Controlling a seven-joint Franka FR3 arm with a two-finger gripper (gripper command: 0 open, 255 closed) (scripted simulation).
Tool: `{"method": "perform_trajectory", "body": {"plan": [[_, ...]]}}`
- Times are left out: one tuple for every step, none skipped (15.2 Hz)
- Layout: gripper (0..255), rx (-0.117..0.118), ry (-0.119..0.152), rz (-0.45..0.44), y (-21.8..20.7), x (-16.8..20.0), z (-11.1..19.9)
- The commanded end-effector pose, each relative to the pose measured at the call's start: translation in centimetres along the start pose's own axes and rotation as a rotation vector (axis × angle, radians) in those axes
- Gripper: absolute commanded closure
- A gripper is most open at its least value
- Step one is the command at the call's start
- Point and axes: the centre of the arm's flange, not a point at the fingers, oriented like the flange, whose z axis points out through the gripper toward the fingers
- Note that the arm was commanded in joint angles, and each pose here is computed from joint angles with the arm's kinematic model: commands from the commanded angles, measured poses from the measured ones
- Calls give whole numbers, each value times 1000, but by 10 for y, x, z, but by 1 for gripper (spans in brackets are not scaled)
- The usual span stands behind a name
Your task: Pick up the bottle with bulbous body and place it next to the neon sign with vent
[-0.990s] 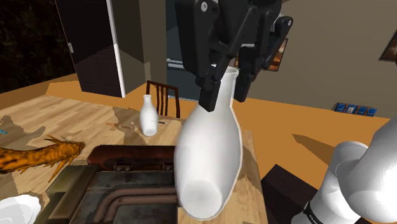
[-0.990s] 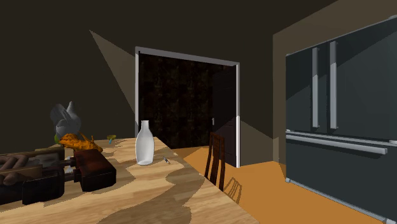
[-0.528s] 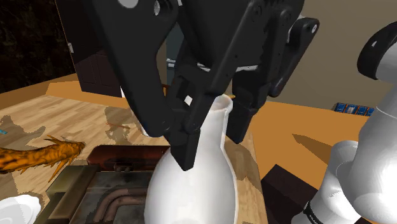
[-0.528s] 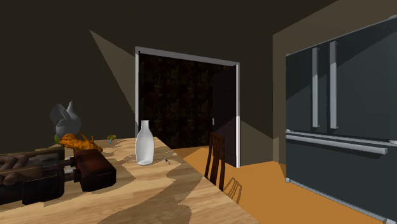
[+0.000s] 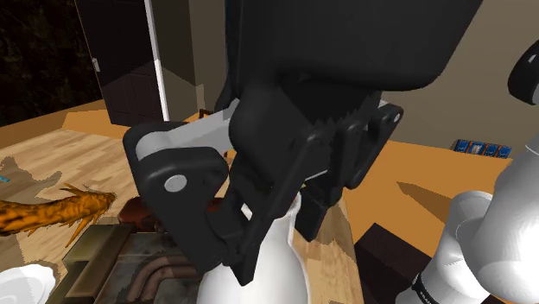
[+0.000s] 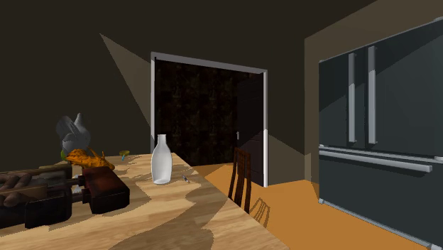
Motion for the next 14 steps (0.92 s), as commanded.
{"method": "perform_trajectory", "body": {"plan": [[255, 1, 0, 1, 2, 0, 12], [255, 1, 0, 1, 2, -1, 17], [255, 1, 0, 1, 2, -1, 22], [255, 1, 0, 1, 2, -2, 28], [255, 1, 0, 1, 2, -2, 33], [255, 1, 0, 1, 2, -3, 38], [255, 1, 0, 1, 2, -4, 43], [255, 1, 0, 1, 2, -4, 49], [255, 1, 0, 1, 2, -5, 54], [255, 1, 0, 1, 2, -5, 59], [255, 1, 0, 1, 2, -6, 64], [255, 1, 0, 1, 2, -6, 70], [255, 1, 0, 1, 2, -7, 75], [255, 1, 0, 1, 2, -7, 80]]}}
